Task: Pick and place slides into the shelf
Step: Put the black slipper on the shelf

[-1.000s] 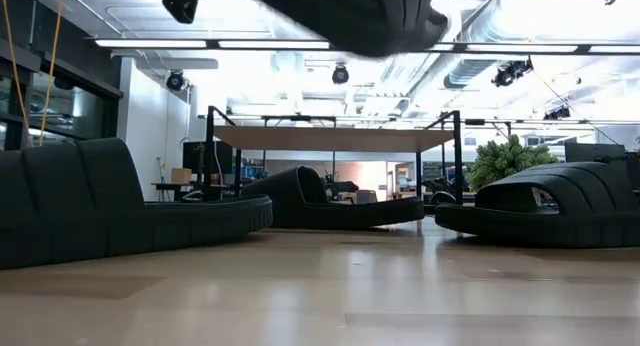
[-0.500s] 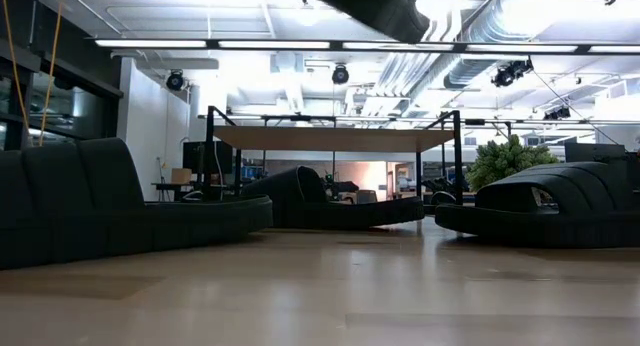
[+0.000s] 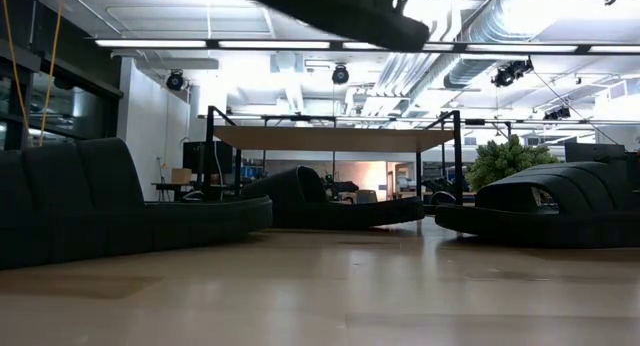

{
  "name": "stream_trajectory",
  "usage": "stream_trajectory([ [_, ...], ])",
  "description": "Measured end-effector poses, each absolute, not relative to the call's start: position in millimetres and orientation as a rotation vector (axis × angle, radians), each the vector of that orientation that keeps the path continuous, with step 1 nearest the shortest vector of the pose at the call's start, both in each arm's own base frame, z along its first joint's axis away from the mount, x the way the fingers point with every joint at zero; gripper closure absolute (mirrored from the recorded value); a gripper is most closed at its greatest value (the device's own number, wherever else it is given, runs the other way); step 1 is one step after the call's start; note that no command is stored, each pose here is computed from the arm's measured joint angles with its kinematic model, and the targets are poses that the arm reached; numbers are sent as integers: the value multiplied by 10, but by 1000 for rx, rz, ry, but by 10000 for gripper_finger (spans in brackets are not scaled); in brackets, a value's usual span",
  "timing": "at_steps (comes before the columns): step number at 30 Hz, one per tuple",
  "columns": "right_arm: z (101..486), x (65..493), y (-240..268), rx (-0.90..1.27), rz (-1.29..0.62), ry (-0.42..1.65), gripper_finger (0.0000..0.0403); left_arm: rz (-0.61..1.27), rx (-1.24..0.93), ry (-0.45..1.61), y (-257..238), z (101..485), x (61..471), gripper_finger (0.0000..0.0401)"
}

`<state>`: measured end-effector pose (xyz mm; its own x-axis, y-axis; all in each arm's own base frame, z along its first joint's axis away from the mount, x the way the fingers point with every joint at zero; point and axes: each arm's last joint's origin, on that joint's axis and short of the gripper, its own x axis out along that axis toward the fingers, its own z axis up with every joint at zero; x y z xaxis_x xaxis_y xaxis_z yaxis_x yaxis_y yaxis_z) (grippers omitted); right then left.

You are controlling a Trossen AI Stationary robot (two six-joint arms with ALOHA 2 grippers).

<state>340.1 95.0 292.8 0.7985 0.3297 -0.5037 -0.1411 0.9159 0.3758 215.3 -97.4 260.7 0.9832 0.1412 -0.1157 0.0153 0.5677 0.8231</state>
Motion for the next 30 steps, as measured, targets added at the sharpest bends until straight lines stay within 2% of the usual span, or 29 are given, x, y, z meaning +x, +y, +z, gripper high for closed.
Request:
stream_trajectory([
  [14, 2978, 3496, 663, 449, 182, 536, 400, 114, 1024, 213, -992, 2563, 2179, 203],
  [30, 2887, 3637, 675, 479, 189, 489, 400, 215, 1158, 275, -1063, 2469, 2356, 203],
])
